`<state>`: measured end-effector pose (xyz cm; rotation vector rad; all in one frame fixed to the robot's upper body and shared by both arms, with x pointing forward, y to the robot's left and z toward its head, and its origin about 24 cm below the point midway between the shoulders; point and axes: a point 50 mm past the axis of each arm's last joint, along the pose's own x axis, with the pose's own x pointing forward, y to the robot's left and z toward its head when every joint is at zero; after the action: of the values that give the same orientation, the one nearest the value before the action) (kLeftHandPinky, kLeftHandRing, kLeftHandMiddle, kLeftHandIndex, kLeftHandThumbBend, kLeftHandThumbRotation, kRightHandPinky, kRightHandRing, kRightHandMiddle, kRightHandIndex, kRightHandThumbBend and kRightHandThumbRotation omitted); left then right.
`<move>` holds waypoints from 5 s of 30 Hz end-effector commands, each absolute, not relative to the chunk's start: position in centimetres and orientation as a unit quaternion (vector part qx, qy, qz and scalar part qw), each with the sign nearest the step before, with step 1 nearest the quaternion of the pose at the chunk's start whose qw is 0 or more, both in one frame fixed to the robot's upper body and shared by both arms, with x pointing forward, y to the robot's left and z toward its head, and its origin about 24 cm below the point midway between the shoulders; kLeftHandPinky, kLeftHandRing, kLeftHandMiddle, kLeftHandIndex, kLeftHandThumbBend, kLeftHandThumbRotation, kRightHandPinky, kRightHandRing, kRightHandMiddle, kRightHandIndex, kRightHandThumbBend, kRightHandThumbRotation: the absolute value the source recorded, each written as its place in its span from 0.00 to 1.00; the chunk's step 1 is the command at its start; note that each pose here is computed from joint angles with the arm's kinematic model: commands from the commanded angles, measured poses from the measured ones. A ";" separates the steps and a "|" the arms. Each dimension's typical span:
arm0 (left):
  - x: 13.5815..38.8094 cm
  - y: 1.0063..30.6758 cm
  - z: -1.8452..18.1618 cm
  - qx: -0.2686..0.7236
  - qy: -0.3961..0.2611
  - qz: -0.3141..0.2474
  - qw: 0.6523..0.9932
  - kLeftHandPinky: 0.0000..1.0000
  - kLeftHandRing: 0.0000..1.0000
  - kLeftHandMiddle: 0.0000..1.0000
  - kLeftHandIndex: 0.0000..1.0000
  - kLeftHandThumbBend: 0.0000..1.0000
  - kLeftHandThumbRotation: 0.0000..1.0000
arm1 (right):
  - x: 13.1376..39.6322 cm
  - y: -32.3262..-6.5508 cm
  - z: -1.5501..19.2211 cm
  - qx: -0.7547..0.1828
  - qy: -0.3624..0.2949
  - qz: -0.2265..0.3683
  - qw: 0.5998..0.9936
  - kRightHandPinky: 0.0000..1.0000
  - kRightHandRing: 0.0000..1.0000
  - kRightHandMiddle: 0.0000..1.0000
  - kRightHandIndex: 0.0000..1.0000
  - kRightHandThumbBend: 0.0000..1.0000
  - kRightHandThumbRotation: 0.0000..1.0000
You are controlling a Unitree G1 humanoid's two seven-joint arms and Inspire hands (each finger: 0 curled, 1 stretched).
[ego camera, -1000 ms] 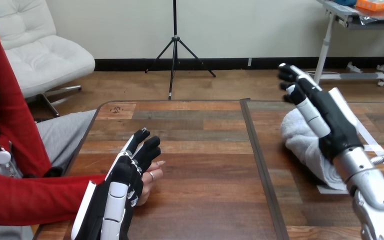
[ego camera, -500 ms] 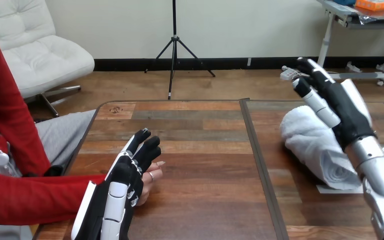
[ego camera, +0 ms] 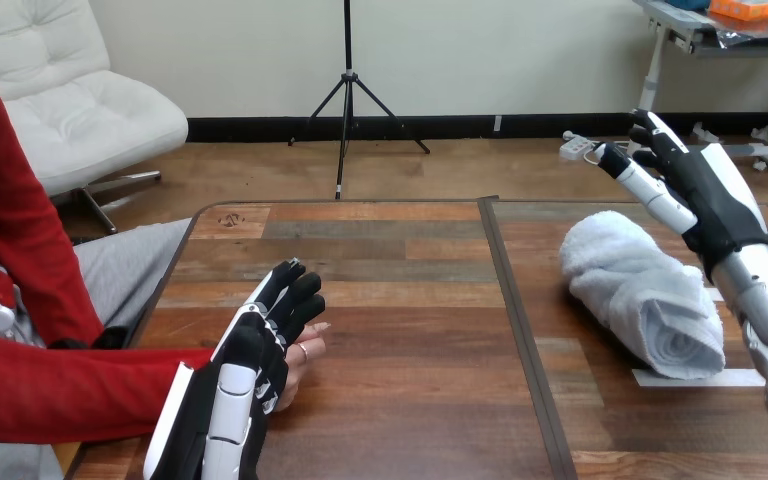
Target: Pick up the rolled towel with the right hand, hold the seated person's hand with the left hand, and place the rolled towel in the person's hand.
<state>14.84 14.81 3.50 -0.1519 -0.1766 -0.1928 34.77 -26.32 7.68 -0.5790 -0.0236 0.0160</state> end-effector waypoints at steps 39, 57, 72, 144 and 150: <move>16.5 14.3 5.4 -0.096 -0.147 -0.095 0.980 0.90 0.89 0.88 0.85 0.66 1.00 | 38.0 -27.5 9.7 -0.385 0.122 -0.057 0.913 0.86 0.99 1.00 1.00 1.00 0.60; 16.4 14.5 5.4 -0.099 -0.146 -0.094 0.980 0.91 0.89 0.86 0.81 0.66 1.00 | 37.6 -27.4 8.6 -0.400 0.141 -0.052 0.904 0.87 0.99 1.00 1.00 1.00 0.46; 16.5 14.6 5.4 -0.097 -0.145 -0.096 0.980 0.94 0.90 0.87 0.81 0.66 1.00 | 37.6 -27.0 8.2 -0.406 0.149 -0.046 0.900 0.87 0.98 1.00 1.00 1.00 0.37; 16.5 14.7 5.6 -0.100 -0.143 -0.102 0.979 0.94 0.91 0.87 0.74 0.62 0.94 | 36.9 -23.9 4.3 -0.585 0.238 0.019 0.775 0.94 0.97 0.99 0.99 1.00 0.46; 16.5 14.8 5.5 -0.100 -0.143 -0.101 0.979 0.92 0.90 0.86 0.73 0.63 0.93 | 36.8 -23.8 4.0 -0.615 0.244 0.030 0.749 0.76 0.85 0.89 0.94 1.00 0.48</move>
<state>15.64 14.77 3.85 -0.1824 -0.1908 -0.2137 35.76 -25.41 3.10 -1.2865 0.5708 0.0380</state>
